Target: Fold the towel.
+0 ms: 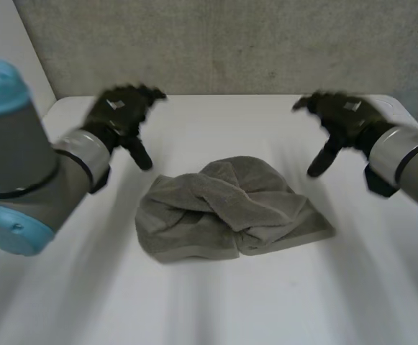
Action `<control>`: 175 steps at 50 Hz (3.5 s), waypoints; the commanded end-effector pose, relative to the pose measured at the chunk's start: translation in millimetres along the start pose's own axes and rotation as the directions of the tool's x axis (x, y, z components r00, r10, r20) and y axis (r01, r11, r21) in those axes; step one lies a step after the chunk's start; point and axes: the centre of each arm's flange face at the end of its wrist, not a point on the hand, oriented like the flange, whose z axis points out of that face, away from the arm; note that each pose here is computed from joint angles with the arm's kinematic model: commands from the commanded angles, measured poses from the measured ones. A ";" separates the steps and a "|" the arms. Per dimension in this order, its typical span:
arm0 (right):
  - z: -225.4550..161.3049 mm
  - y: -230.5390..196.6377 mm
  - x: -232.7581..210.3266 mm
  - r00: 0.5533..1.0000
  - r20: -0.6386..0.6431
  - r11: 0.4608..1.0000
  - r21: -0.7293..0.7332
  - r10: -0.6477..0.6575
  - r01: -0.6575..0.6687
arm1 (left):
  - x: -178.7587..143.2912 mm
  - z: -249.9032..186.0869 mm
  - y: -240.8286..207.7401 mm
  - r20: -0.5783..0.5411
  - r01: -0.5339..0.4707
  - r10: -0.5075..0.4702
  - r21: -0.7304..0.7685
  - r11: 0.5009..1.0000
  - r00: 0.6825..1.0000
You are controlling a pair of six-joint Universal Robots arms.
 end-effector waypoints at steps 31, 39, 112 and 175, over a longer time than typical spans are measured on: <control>15.5 -119.5 -24.4 0.995 -0.007 0.585 0.809 -0.102 0.065 | -4.4 54.0 -108.7 0.425 -0.339 0.085 0.568 0.750 0.901; 11.8 -118.0 -28.0 0.988 0.057 0.668 0.742 -0.145 0.055 | -7.4 12.3 -91.4 0.395 -0.244 -0.023 0.611 0.753 0.918; -2.4 117.1 -53.6 0.871 0.269 0.881 -0.128 -0.411 0.455 | 9.6 38.0 87.1 -0.169 -0.186 0.138 -0.314 0.931 0.976; -102.7 -125.9 -18.9 0.916 -0.134 0.826 0.398 -0.379 0.400 | -12.2 -93.0 -136.8 0.171 -0.301 0.257 0.340 0.891 0.951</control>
